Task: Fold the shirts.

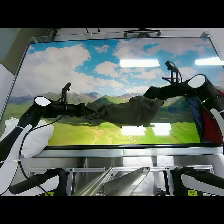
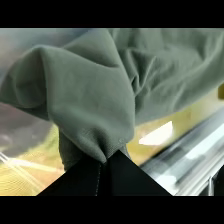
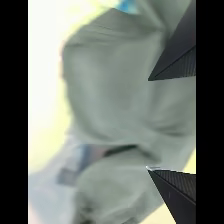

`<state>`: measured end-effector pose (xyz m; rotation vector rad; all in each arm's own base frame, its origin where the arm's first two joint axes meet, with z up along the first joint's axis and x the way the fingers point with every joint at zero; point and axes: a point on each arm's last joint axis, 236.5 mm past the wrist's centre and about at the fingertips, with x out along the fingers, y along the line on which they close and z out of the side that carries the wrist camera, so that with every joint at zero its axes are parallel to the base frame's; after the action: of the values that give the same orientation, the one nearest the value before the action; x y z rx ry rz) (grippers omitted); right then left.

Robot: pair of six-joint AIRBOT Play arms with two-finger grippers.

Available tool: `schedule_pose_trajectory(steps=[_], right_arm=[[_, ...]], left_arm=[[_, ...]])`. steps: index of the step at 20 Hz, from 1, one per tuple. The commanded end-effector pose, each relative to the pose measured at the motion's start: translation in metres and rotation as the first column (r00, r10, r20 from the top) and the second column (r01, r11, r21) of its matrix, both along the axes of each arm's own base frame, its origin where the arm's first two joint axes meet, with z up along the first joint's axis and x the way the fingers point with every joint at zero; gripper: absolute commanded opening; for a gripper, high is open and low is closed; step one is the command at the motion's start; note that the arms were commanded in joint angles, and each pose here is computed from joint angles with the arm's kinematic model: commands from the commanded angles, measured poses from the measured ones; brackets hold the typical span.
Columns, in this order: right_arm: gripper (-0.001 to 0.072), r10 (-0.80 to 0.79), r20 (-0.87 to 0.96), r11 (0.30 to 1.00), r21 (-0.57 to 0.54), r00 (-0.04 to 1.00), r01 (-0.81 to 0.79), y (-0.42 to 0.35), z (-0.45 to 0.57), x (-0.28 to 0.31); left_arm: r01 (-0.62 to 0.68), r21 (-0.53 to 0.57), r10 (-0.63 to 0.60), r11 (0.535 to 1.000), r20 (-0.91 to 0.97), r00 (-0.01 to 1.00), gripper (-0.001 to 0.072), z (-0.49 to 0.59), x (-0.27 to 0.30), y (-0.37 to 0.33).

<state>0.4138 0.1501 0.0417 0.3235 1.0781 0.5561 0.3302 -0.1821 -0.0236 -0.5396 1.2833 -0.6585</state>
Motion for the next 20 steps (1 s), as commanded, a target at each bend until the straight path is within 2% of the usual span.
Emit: schedule_pose_trajectory(steps=[1, 4, 9, 15, 16, 17, 19, 20], right_arm=[[0.0608, 0.085, 0.135, 0.996, -0.029, 0.987, -0.082, 0.012, 0.035, 0.034], [0.0602, 0.169, 0.103, 0.985, -0.039, 0.98, -0.166, 0.044, 0.017, 0.051], [0.06, 0.202, -0.21, 0.944, -0.219, 0.957, -0.247, 0.023, -0.083, 0.035], [0.0584, 0.247, -0.375, 0.927, -0.178, 0.894, -0.331, 0.032, -0.128, 0.006], [0.046, 0.256, -0.382, 0.924, -0.174, 0.888, -0.341, 0.035, -0.127, 0.002], [0.0274, 0.269, -0.382, 0.921, -0.166, 0.884, -0.351, 0.038, -0.124, 0.001], [0.0073, 0.288, -0.361, 0.926, -0.131, 0.887, -0.354, 0.047, -0.115, 0.004], [0.0023, 0.302, -0.339, 0.929, -0.105, 0.891, -0.355, 0.054, -0.106, 0.008]], left_arm=[[0.064, 0.002, -0.064, 0.998, -0.01, 0.998, 0.0018, -0.007, -0.011, -0.01], [0.096, 0.01, -0.096, 0.995, 0.005, 0.995, 0.0018, -0.007, -0.015, -0.021], [0.128, 0.011, -0.128, 0.992, 0.004, 0.992, 0.0018, -0.008, -0.022, -0.031], [0.137, 0.018, -0.137, 0.99, 0.017, 0.99, 0.0018, -0.008, -0.021, -0.03], [0.138, 0.018, -0.138, 0.99, 0.018, 0.99, 0.0018, -0.008, -0.021, -0.03], [0.138, 0.018, -0.138, 0.99, 0.018, 0.99, 0.0018, -0.008, -0.021, -0.03], [0.137, 0.018, -0.138, 0.99, 0.018, 0.99, 0.0018, -0.008, -0.021, -0.03], [0.137, 0.017, -0.138, 0.99, 0.018, 0.99, 0.0018, -0.008, -0.021, -0.03]])
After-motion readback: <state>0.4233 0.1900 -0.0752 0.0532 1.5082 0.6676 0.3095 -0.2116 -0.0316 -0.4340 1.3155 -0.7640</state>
